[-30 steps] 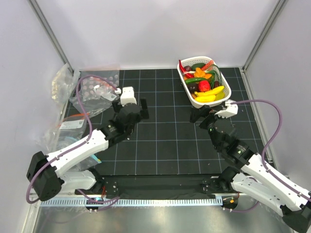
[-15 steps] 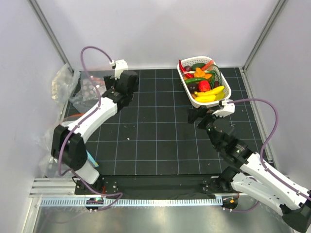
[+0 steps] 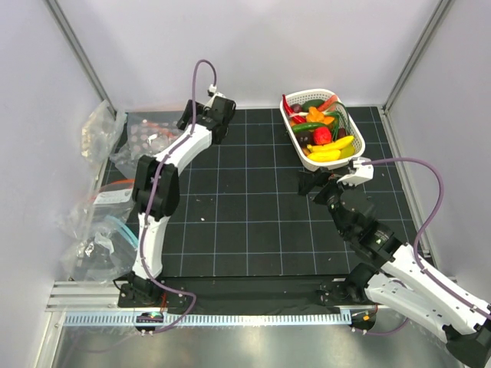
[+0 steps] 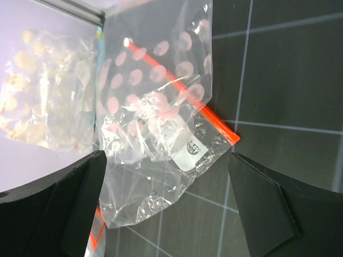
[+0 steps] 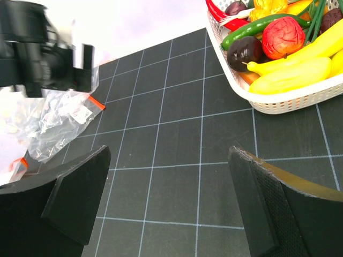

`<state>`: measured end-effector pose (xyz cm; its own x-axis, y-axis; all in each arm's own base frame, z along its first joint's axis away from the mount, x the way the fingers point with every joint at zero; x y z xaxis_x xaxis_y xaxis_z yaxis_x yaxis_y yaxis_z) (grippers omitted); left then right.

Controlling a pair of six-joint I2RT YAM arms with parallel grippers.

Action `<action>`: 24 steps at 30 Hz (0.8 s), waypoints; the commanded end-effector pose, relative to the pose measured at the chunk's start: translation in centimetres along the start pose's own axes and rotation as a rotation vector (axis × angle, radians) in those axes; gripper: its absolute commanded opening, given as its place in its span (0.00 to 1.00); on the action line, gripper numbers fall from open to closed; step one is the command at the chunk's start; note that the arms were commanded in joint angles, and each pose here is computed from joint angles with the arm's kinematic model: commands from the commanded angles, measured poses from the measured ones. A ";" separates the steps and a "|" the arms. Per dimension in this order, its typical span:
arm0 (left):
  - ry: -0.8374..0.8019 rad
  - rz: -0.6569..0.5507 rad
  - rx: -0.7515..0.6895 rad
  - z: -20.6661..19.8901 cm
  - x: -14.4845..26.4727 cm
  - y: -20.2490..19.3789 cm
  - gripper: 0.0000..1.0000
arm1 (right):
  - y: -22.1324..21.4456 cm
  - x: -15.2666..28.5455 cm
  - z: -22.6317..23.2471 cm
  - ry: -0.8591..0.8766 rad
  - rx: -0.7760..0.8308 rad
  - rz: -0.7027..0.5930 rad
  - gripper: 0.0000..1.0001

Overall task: Place the food in the zip-top bag and seal the zipper
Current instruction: Pick up the zipper food storage bag at the center of the board.

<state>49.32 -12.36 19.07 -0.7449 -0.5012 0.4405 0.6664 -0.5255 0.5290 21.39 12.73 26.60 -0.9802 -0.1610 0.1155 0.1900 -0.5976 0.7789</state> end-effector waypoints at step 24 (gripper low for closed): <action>-0.074 0.110 0.153 4.3 -1.2 0.3 0.00 | 1.2 0.4 1.0 0.070 -0.029 -0.045 1.00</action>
<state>51.08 -5.50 11.43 -0.4742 -0.6342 0.6106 0.8796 -0.3699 0.2990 21.13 12.78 26.72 -0.9782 -0.1819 0.1005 0.1916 -0.6025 0.7748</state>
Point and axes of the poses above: each gripper's point midway between its finger pads, its own x axis back along the fingers, its own z axis along the line the jaws close on, y = z × x, the point moved 5 cm from there along x, back along the fingers, and after that the axes turned 11 degrees about -x, right-handed, at the moved point
